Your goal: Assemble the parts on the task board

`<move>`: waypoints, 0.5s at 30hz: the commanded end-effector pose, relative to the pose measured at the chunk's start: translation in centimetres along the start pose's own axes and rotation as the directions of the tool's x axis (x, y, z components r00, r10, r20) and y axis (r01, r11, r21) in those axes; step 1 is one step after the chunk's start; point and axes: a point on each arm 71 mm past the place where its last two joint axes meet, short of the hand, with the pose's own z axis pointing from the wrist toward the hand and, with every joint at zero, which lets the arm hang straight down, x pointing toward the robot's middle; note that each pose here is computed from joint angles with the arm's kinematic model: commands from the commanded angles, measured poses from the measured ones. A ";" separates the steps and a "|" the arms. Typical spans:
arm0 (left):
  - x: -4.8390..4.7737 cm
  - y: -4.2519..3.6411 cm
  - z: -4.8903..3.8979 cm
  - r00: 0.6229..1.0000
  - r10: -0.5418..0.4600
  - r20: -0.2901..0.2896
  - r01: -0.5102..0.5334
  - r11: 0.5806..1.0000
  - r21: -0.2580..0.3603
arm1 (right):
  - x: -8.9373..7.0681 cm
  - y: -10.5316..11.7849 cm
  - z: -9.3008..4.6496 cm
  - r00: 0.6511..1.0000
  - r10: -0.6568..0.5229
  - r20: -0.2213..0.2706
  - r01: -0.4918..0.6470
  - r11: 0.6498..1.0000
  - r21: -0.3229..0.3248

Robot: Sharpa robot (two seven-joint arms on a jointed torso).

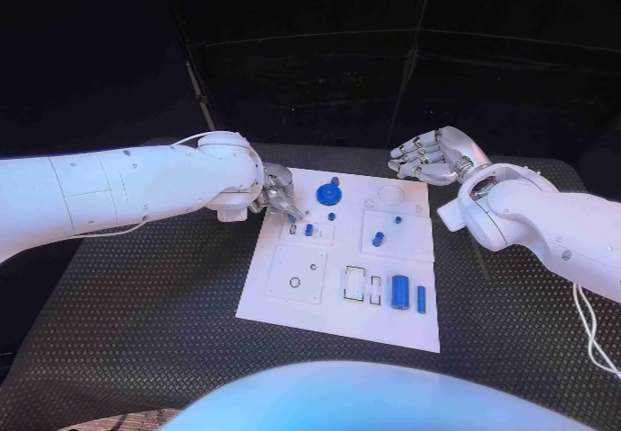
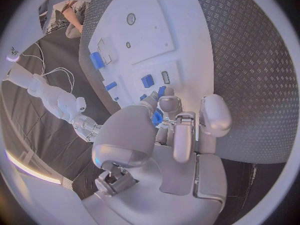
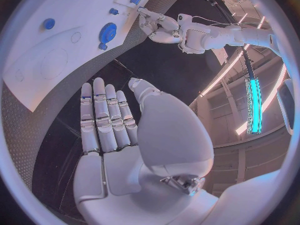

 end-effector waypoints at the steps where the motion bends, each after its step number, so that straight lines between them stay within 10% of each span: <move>1: 0.10 -0.02 0.01 1.000 0.020 0.003 -0.020 1.000 -0.008 | 0.0 0.2 0.0 1.000 0.004 -0.005 -0.004 1.000 -0.010; 15: 0.89 -0.04 0.18 0.999 0.042 -0.018 -0.043 0.999 -0.006 | -0.1 0.1 0.0 1.000 0.002 -0.003 -0.002 1.000 -0.008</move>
